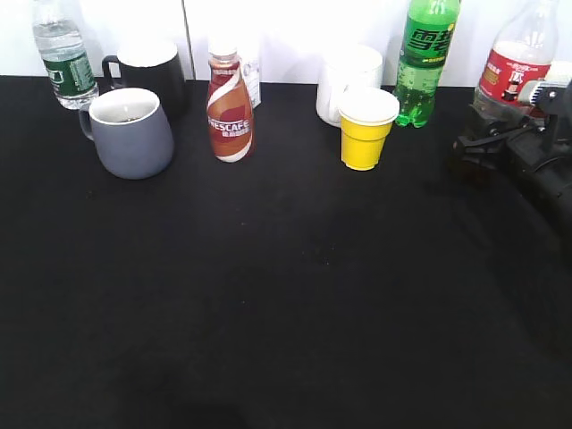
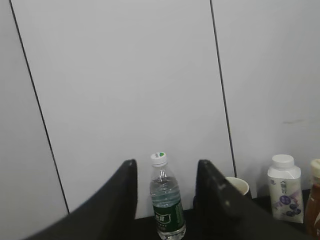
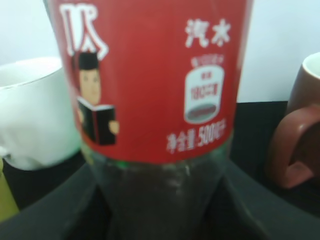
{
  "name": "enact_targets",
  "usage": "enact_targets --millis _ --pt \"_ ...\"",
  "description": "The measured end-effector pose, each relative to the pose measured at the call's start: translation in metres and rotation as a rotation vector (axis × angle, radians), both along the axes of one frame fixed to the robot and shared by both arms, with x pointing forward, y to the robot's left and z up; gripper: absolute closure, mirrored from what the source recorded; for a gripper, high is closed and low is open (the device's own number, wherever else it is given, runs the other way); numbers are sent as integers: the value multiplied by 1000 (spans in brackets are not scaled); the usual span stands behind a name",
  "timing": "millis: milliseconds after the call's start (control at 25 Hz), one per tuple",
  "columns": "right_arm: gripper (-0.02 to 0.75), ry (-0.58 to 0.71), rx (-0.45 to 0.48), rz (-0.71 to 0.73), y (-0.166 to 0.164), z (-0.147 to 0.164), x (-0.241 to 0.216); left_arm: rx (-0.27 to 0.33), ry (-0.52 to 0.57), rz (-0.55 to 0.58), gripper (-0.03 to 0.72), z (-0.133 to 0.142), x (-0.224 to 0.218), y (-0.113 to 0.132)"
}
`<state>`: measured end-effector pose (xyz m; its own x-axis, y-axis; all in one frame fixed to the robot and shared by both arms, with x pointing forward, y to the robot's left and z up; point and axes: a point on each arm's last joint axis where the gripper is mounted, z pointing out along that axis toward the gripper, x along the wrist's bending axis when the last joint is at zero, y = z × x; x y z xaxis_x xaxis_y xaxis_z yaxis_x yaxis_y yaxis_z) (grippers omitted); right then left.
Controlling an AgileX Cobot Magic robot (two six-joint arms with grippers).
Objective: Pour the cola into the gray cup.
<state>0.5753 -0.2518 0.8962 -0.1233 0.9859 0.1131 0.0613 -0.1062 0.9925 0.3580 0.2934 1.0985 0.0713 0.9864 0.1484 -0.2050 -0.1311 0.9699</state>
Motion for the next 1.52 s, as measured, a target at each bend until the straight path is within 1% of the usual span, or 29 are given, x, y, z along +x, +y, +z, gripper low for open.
enact_targets --millis 80,160,240,280,320,360,400,560,640,680,760,840,920,960,1040,1120,1200,1280,1320,1360,1400,1440,1480,1520 --pt "363 -2 2 0 0 0 0 1 0 0 386 0 0 0" --pt "363 -3 -6 30 3 0 0 2 0 0 386 0 0 0" --pt "362 -4 -22 86 8 -1 -1 29 1 -2 386 0 0 -1" --pt "297 -3 -21 103 9 -1 -2 32 1 -2 386 0 0 -1" --pt "211 3 -4 101 9 -1 -2 35 1 -3 386 0 0 -1" --pt "150 19 7 92 8 -3 -2 36 1 -3 386 0 0 -1" --pt "136 28 15 80 7 -5 -1 36 1 -3 386 0 0 -1" --pt "134 33 20 77 7 -5 -1 36 1 -3 386 0 0 -1" --pt "132 33 11 109 10 -5 -2 36 1 -3 386 0 0 -1" --pt "122 33 10 112 10 -5 -2 36 1 -3 386 0 0 -1" --pt "66 32 3 117 10 -5 -2 36 1 -3 386 0 0 -1" --pt "66 36 4 104 9 -6 -3 36 1 -3 386 0 0 -1" --pt "66 63 4 54 4 -11 -9 36 2 -3 386 0 0 -1" --pt "66 94 -16 29 0 -16 -17 36 17 6 386 -2 0 0" --pt "69 125 -34 27 -1 -20 -26 36 45 21 386 -4 1 1" --pt "75 120 -37 28 -2 -16 -30 36 47 21 386 -4 1 1" --pt "92 90 -45 62 0 -2 -38 36 57 27 387 -5 1 2" --pt "108 41 -43 64 -4 26 -70 31 125 63 405 -11 2 5" --pt "111 -2 -40 66 -6 42 -85 29 167 86 425 -15 2 7" --pt "112 3 -42 68 -8 53 -97 29 187 99 440 -17 1 9" --pt "112 15 -46 68 -9 65 -107 25 178 106 446 -15 -2 9" --pt "115 -5 -34 65 -11 81 -115 -3 165 121 449 -8 -7 11" --pt "125 -14 -34 60 -12 100 -123 -44 155 134 448 -2 -13 12" --pt "134 16 -48 55 -14 118 -129 -74 159 151 448 3 -19 14"
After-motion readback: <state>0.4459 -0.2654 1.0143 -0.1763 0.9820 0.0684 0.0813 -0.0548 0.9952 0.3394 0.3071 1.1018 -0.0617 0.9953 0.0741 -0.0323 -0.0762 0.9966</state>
